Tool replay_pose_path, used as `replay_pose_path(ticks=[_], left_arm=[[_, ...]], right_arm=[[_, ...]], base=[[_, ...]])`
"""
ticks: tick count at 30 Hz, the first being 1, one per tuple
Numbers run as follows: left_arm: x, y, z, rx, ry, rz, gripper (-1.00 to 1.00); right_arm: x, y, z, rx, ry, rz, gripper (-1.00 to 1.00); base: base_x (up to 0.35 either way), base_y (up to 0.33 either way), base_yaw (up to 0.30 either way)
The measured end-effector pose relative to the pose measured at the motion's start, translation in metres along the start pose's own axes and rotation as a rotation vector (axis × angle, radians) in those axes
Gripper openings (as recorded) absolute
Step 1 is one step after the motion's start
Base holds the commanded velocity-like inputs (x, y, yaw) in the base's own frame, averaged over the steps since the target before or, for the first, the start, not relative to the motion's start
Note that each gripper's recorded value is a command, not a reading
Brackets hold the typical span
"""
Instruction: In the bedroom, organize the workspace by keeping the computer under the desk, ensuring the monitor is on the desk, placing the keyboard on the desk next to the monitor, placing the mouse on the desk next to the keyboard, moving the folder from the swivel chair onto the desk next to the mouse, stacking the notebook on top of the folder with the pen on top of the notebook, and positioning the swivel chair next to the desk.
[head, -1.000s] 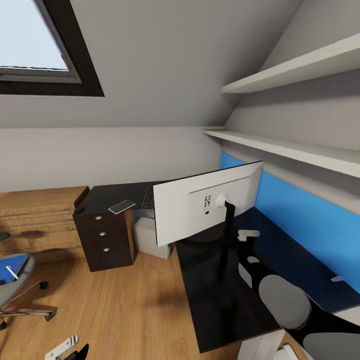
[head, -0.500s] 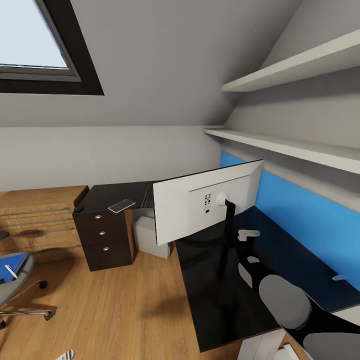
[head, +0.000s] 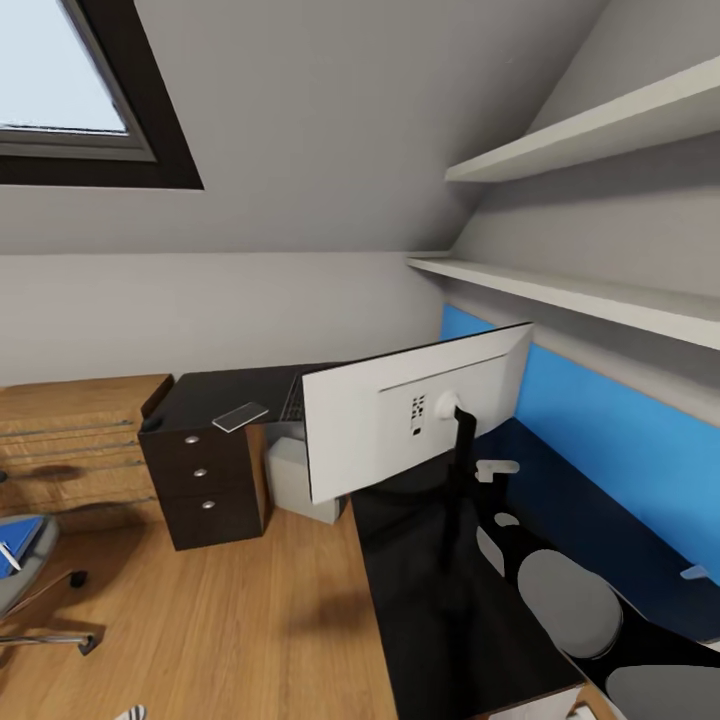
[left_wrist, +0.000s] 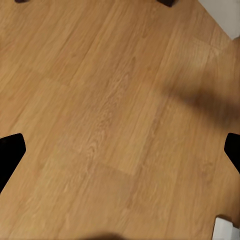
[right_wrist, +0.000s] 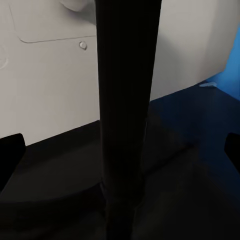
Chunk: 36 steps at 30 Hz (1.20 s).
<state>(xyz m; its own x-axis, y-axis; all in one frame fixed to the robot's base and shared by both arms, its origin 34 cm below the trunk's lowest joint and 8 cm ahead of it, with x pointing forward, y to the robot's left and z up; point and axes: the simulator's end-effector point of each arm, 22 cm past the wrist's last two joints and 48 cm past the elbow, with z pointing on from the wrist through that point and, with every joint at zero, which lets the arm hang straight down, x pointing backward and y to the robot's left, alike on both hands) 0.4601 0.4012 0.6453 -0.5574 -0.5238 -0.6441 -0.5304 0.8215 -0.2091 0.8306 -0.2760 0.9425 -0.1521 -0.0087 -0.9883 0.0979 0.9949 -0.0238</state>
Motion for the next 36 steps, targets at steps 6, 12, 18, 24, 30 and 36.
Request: replay_pose_path(ticks=[6, 12, 18, 24, 30, 36], left_arm=[[0.000, 0.001, 0.000, -0.001, -0.002, 0.003, 1.00], [0.002, 0.000, 0.000, 0.001, 0.000, 0.006, 1.00], [0.002, -0.001, 0.000, 0.002, 0.000, 0.009, 1.00], [0.006, -0.001, 0.005, 0.003, 0.000, 0.010, 1.00], [0.011, 0.001, 0.012, 0.003, 0.000, 0.009, 1.00], [0.016, 0.002, 0.019, 0.003, 0.000, 0.009, 1.00]], right_arm=[[0.000, 0.000, 0.000, 0.000, 0.000, 0.000, 1.00], [0.000, -0.006, 0.001, 0.007, -0.001, -0.003, 1.00], [0.000, -0.012, 0.001, 0.015, -0.001, -0.005, 1.00], [0.004, -0.014, 0.003, 0.017, -0.013, -0.004, 1.00], [0.007, -0.014, 0.004, 0.017, -0.039, -0.004, 1.00], [0.014, -0.013, 0.006, 0.017, -0.043, -0.004, 1.00]], base=[[0.044, 0.000, 0.000], [0.158, 0.000, 0.000], [0.032, 0.000, 0.000], [0.004, 0.000, 0.000], [0.000, 0.000, 0.000], [0.000, 0.000, 0.000]])
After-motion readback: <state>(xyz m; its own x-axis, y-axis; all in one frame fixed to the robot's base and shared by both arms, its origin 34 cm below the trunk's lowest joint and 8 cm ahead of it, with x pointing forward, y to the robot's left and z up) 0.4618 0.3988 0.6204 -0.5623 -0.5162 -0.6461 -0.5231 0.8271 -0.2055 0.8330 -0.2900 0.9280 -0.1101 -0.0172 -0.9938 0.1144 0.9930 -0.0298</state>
